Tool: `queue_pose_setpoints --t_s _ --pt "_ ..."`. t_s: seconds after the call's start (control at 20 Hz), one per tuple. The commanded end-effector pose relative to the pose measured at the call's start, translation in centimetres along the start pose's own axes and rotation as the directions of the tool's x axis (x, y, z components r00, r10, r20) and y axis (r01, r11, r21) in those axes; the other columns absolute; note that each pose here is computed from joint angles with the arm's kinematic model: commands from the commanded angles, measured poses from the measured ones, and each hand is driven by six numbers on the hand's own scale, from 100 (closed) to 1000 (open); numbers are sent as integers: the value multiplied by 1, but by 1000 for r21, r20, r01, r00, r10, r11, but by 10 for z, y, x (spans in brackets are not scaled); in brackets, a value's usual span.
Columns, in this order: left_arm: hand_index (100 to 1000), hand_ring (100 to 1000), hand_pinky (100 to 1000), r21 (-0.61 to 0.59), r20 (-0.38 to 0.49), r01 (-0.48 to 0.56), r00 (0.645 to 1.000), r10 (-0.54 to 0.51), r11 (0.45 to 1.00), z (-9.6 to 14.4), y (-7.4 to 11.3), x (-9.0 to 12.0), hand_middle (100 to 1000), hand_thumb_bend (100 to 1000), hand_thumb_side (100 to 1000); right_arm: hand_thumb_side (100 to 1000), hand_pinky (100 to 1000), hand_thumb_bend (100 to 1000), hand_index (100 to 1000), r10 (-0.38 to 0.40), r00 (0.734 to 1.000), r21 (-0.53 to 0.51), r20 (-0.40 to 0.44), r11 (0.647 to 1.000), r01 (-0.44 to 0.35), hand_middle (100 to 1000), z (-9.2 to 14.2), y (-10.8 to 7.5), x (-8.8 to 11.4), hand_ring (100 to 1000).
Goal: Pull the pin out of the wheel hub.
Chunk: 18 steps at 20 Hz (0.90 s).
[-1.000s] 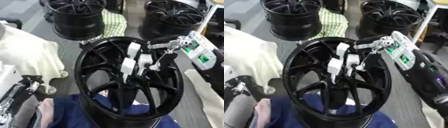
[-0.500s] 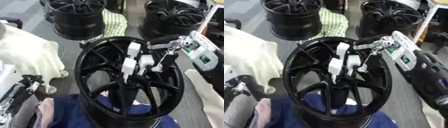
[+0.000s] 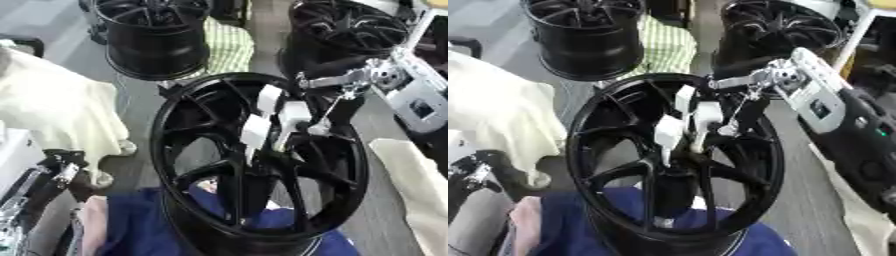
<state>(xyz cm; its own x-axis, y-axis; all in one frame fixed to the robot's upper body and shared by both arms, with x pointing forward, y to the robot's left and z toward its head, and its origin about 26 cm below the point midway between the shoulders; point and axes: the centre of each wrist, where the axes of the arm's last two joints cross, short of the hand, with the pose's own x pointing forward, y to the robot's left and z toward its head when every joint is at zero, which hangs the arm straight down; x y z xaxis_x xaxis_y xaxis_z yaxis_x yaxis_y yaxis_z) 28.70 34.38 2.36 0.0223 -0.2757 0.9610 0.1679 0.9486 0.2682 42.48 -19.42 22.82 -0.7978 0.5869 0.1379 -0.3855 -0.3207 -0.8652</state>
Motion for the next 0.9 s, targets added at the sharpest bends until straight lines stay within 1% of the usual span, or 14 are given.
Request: queue_pose_setpoints --t_s 0.05,0.3,0.5,0.6,0.75,0.9 --pt "783 825 503 -7 31 21 999 -21 1000 -4 2 10 629 187 544 100 349 100 742 45 999 -32 -24 998 -46 450 18 -19 2 440" --pt "783 826 503 -7 27 24 999 -24 1000 -3 3 10 629 185 544 100 353 100 742 68 997 -45 -34 997 -70 454 29 -29 4 444" --pt "783 826 503 -2 19 29 999 -29 1000 -2 5 9 629 186 545 100 347 100 741 75 996 -74 -53 994 -79 451 54 -38 4 438" --pt "783 826 503 4 16 32 999 -32 999 0 7 9 630 186 545 100 344 100 740 68 996 -94 -64 993 -73 447 71 -41 5 435" --pt "783 826 503 17 13 35 999 -35 999 1 10 9 630 186 546 100 344 100 742 46 993 -128 -106 990 -60 447 107 -41 3 435" --pt "784 827 503 26 16 38 999 -39 999 1 12 9 630 185 546 101 350 100 744 14 983 -166 -184 985 -45 448 149 -28 3 437"
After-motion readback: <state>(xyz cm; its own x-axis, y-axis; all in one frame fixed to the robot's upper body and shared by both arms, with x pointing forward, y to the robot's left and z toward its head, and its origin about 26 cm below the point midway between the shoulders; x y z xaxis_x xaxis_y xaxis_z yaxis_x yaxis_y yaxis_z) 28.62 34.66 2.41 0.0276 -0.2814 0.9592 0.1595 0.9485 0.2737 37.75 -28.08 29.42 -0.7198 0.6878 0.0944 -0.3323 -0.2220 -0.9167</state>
